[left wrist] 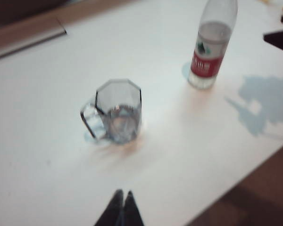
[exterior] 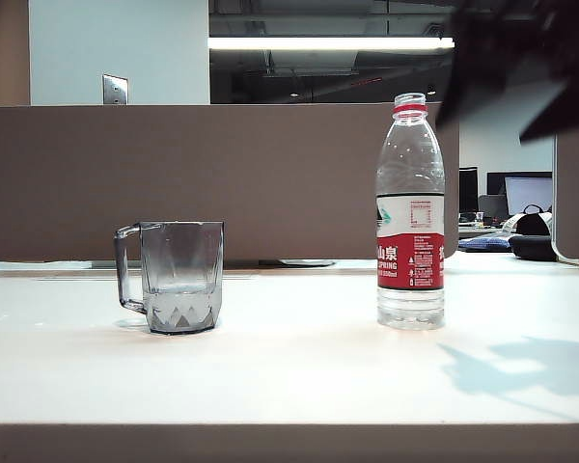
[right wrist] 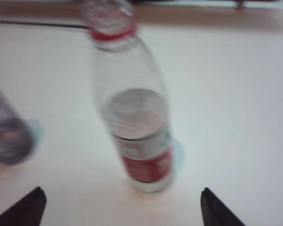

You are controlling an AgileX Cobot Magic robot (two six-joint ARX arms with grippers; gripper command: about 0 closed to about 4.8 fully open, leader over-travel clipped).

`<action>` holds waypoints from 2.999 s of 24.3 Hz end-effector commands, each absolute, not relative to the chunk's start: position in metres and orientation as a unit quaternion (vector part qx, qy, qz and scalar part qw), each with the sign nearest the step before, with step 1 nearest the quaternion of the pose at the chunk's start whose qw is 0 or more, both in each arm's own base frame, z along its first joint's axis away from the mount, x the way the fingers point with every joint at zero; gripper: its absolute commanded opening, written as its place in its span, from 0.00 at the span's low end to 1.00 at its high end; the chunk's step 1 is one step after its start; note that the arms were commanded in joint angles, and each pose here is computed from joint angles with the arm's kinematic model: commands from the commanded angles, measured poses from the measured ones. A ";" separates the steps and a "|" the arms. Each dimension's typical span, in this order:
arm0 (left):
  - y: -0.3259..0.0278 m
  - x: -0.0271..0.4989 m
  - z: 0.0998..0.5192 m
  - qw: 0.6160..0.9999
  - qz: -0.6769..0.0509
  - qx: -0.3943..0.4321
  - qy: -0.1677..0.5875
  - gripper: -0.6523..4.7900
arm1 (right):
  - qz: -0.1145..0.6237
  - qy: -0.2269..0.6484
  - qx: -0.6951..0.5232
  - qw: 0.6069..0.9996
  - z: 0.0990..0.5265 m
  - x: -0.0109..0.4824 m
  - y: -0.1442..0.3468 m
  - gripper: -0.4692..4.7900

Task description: Pick up the mineral water bottle on the table and pour water into the mug until it's half full.

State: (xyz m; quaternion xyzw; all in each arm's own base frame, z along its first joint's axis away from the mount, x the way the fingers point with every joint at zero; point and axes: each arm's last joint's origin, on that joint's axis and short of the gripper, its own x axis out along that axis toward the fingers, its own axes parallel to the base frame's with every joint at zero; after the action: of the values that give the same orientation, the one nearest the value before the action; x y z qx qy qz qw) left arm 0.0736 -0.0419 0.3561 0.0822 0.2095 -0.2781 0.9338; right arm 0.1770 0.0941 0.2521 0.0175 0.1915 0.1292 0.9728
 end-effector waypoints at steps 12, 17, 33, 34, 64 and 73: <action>-0.058 0.101 0.325 0.946 -0.307 0.059 0.092 0.11 | 0.261 0.028 0.098 0.960 0.310 0.087 0.050 0.14; -0.057 0.094 0.299 0.939 -0.333 0.052 0.067 0.11 | 0.191 0.015 0.044 0.980 0.301 0.052 0.025 0.08; -0.052 0.091 0.221 0.950 -0.307 0.053 0.026 0.11 | 0.140 0.026 0.015 0.990 0.254 0.061 0.027 0.08; -0.051 0.091 0.218 0.952 -0.302 0.044 0.024 0.11 | 0.140 0.024 0.015 0.990 0.249 0.064 0.029 0.08; -0.008 0.108 0.171 0.997 -0.073 -0.017 -0.017 0.11 | 0.062 0.003 -0.014 0.998 0.165 0.102 0.014 0.08; -0.008 0.108 0.173 0.997 -0.073 -0.016 -0.027 0.11 | 0.062 0.004 -0.014 0.998 0.164 0.102 0.012 0.08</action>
State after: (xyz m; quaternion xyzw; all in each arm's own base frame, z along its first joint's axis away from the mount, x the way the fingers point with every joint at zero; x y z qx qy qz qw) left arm 0.1080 -0.0079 0.1698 -0.0194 -0.0148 -0.0744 0.9969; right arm 0.1016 0.0124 0.1639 -0.0127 0.0133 0.0612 0.9980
